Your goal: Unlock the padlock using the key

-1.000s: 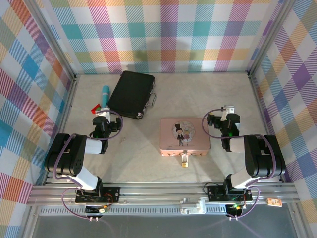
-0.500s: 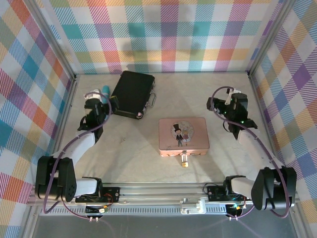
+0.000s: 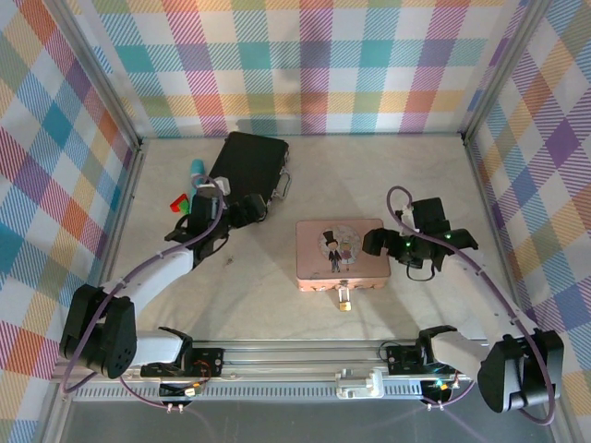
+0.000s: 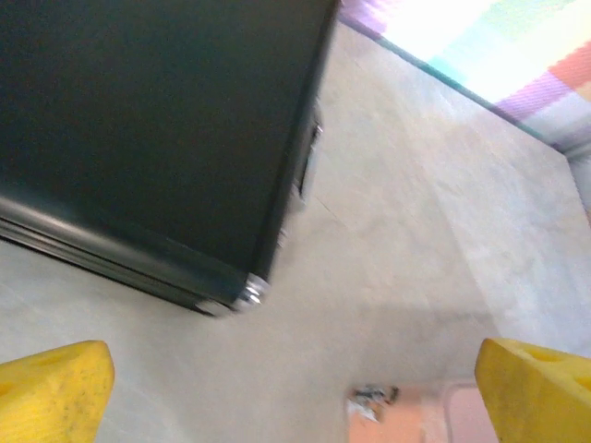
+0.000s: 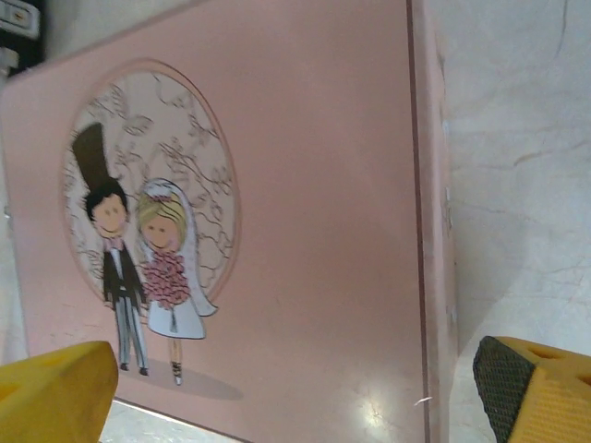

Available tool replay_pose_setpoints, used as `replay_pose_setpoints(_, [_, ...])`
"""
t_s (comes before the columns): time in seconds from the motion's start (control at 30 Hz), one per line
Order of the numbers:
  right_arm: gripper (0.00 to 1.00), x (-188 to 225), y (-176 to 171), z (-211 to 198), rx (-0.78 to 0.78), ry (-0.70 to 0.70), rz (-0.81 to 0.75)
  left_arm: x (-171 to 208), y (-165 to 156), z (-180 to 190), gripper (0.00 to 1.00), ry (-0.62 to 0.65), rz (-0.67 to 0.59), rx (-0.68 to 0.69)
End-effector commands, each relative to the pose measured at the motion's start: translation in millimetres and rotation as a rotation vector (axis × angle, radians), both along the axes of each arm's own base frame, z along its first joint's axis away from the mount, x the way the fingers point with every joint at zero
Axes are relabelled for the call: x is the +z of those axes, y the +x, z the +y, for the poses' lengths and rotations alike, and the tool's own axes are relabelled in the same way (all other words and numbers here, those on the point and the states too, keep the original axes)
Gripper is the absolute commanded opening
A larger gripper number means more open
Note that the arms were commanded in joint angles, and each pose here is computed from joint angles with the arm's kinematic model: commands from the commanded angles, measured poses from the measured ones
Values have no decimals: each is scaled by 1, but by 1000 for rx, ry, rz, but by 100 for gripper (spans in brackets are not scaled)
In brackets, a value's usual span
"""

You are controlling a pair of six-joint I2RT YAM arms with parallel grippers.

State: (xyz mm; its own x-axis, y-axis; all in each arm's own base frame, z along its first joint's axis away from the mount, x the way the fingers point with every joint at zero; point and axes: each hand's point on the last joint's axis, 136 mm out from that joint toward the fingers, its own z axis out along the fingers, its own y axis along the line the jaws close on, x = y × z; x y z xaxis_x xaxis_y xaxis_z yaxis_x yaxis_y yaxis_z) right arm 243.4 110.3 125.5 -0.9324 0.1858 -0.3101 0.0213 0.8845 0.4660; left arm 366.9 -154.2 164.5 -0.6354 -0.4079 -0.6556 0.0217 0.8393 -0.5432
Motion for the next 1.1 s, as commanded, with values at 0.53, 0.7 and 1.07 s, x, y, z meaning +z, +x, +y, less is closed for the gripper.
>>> replay_pose_setpoints(0.53, [76, -57, 44, 24, -95, 89, 58, 6, -20, -10, 100, -119, 9, 49])
replay_pose_setpoints(0.7, [72, -61, 65, 12, -189, 21, 44, 7, -15, -16, 100, -140, 8, 49])
replay_pose_setpoints(1.07, [67, -67, 120, 0, -233, -100, 58, 9, -15, -25, 100, -153, 11, 25])
